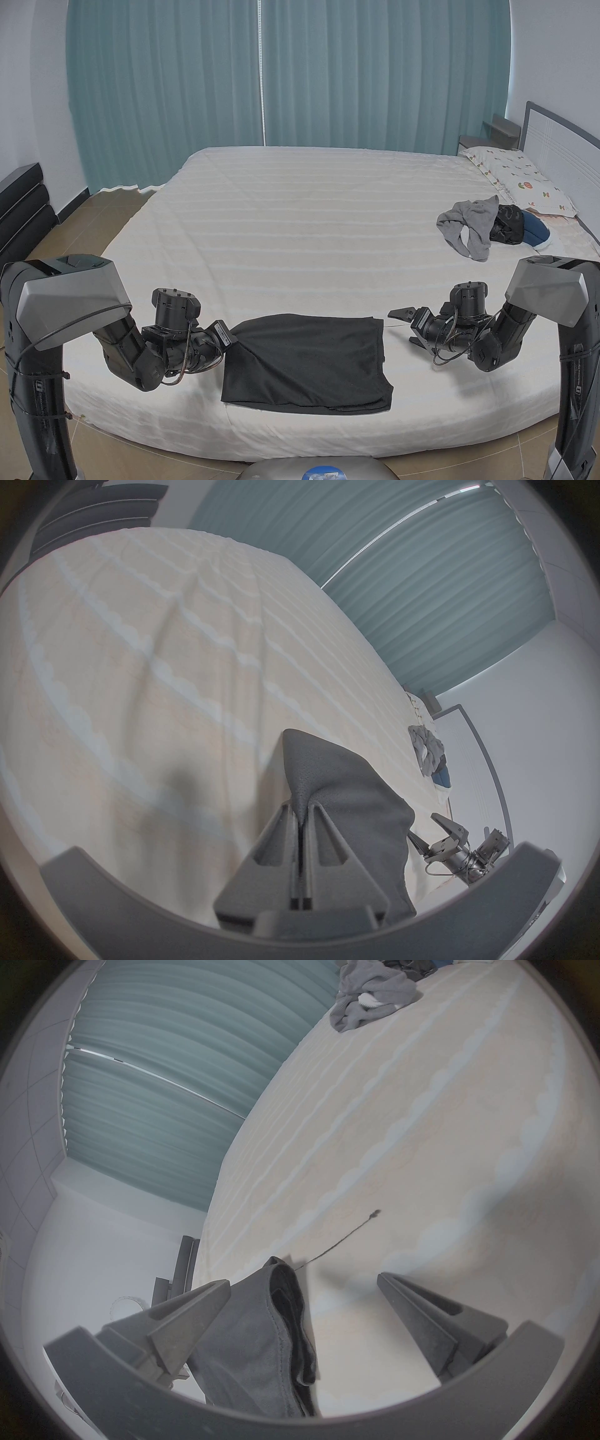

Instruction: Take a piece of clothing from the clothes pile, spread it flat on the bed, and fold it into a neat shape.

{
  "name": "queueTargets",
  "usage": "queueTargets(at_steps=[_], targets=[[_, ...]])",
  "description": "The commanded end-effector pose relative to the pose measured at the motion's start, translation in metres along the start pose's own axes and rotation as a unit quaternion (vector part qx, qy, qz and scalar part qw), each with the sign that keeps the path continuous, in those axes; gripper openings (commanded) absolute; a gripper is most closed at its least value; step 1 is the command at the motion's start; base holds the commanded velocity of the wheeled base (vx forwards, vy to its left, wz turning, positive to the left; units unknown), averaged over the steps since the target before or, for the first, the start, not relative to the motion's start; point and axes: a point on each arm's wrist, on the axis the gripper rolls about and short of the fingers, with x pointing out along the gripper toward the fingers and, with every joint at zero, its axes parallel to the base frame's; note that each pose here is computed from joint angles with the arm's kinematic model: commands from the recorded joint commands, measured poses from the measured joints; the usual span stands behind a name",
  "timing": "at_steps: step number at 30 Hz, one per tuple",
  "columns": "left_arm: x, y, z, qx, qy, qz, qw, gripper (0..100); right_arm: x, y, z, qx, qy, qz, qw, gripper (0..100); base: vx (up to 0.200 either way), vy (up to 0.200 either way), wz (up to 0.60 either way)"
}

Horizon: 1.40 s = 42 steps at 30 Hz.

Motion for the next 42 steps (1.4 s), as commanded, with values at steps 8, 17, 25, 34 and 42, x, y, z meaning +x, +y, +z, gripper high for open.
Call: queueTargets(at_steps=[8, 17, 25, 34, 42], targets=[[-0.001, 0.001, -0.001, -0.001, 0.003, 0.004, 1.0000, 0, -0.001, 0.002, 0.000, -0.001, -0.001, 0.002, 1.0000, 100, 0.000, 0.200, 0.00], [-0.003, -0.001, -0.019, 0.011, 0.026, 0.006, 0.9996, 0, -0.003, 0.002, -0.001, -0.002, 0.001, 0.001, 1.0000, 100, 0.000, 0.022, 0.00], [-0.003, -0.001, -0.023, 0.013, 0.032, 0.006, 0.9994, 0, -0.005, 0.007, -0.005, -0.005, 0.007, 0.005, 0.9999, 100, 0.000, 0.000, 0.00], [-0.003, -0.002, -0.023, 0.013, 0.031, 0.005, 0.9994, 100, -0.005, 0.008, -0.009, -0.006, 0.013, 0.003, 0.9999, 100, 0.000, 0.000, 0.00], [-0.004, 0.000, -0.019, 0.009, 0.027, 0.006, 0.9996, 100, -0.005, 0.009, -0.012, -0.008, 0.016, 0.004, 0.9998, 100, 0.000, 0.000, 0.00]])
